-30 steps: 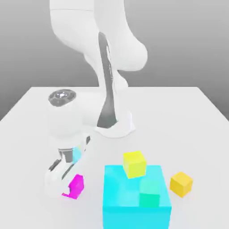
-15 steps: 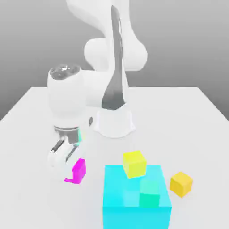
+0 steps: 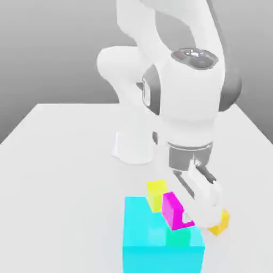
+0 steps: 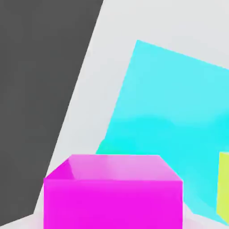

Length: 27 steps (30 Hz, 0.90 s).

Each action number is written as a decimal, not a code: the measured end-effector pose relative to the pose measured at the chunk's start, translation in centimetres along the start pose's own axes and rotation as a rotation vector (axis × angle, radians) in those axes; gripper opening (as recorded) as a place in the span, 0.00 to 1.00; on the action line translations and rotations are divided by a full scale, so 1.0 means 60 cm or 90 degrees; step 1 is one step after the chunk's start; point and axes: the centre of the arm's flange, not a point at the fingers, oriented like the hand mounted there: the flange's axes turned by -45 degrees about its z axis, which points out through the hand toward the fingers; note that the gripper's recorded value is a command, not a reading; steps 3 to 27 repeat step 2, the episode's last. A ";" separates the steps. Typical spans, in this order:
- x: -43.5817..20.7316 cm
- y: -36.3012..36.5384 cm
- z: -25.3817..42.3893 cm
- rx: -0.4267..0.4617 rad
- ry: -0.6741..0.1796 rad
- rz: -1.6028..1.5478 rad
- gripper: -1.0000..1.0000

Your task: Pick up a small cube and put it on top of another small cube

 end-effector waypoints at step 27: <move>0.000 0.000 0.000 0.000 0.000 0.000 1.00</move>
